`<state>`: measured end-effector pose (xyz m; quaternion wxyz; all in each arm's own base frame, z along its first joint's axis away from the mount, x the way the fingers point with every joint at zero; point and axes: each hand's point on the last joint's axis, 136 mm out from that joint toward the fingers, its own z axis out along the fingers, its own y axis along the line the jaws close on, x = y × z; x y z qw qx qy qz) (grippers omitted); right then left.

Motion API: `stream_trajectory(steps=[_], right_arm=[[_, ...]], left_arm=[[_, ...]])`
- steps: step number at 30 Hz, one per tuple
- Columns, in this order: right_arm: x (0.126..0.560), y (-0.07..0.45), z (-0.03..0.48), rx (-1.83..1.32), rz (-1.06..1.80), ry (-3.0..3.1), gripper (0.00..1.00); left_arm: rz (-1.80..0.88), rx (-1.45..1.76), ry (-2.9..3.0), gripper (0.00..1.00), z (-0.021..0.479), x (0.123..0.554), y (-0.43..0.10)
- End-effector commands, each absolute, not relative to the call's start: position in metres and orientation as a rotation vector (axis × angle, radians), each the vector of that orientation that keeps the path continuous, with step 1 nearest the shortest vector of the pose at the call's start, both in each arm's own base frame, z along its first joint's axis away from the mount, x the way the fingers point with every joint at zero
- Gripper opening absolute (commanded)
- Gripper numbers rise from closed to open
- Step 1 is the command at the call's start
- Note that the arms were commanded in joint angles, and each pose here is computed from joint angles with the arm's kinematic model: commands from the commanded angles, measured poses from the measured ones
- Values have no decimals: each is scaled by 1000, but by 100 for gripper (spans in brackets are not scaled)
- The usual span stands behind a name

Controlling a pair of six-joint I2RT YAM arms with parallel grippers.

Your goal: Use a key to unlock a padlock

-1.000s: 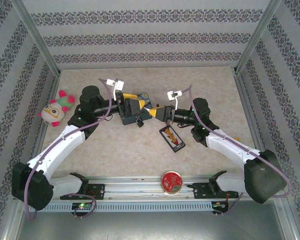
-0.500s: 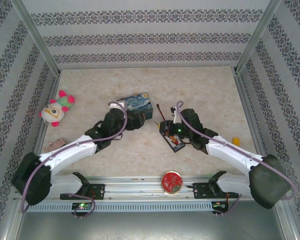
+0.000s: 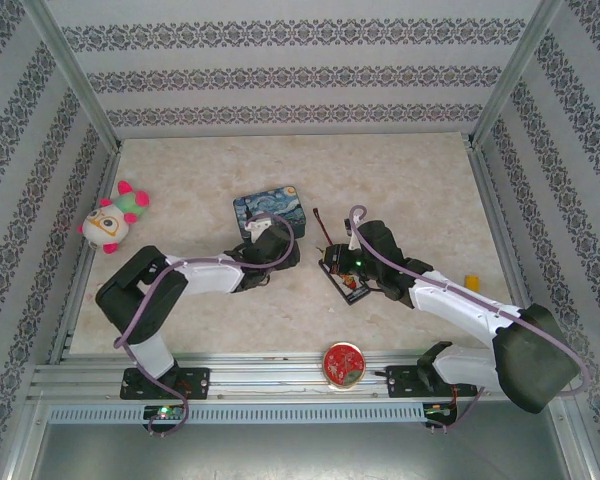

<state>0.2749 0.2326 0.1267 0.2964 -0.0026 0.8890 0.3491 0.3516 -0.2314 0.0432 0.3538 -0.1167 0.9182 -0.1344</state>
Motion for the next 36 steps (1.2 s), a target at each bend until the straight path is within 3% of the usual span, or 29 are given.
stream_trajectory(steps=[1,10,18,24,36], right_arm=[[276,225,121,14,893,2365,0],[283,222,126,13,906,2346,0],[286,221,132,10,916,2324,0],[288,221,131,15,919,2325,0],[289,221,133,13,929,2318,0]], left_arm=[[-271,-388,2303,84,53,362,-224],[-69,-361,2276,72,50,388,-220],[9,-340,2264,71,49,397,-219],[32,-312,2281,61,44,398,-218],[61,-260,2335,66,27,410,-229]])
